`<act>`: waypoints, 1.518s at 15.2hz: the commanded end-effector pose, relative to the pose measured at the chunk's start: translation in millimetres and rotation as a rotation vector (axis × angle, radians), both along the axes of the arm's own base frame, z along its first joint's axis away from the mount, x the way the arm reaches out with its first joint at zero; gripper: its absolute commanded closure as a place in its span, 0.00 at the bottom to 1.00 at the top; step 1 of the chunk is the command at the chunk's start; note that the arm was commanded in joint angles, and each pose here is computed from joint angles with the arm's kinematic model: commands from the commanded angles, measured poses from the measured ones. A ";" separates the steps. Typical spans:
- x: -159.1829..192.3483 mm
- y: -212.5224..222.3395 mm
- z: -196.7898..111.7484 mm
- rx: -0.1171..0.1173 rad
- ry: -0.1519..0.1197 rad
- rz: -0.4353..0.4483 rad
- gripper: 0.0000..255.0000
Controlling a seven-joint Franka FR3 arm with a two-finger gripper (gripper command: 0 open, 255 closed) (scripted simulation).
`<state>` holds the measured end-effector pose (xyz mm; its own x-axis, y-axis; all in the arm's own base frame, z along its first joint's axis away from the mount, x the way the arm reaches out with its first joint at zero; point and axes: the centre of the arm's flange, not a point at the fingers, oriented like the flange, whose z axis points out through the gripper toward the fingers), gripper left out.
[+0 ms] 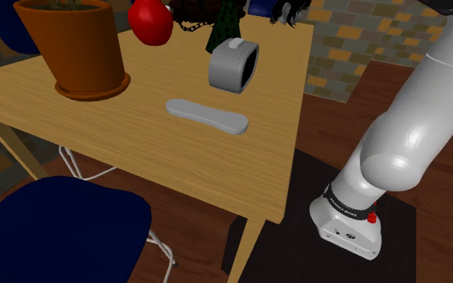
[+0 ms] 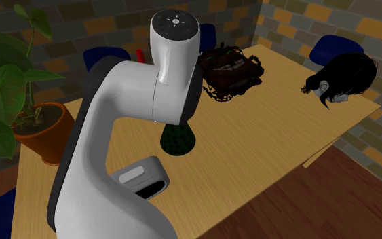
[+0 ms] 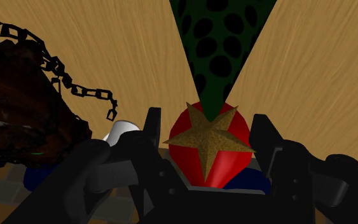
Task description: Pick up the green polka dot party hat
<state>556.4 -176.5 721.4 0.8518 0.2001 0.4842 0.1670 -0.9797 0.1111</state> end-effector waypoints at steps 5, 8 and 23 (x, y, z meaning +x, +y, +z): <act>0.2 -0.1 -0.5 0.000 0.001 0.000 1.00; 0.2 -0.4 -0.8 0.000 0.001 0.000 1.00; 0.2 -0.4 78.4 0.000 0.001 0.000 1.00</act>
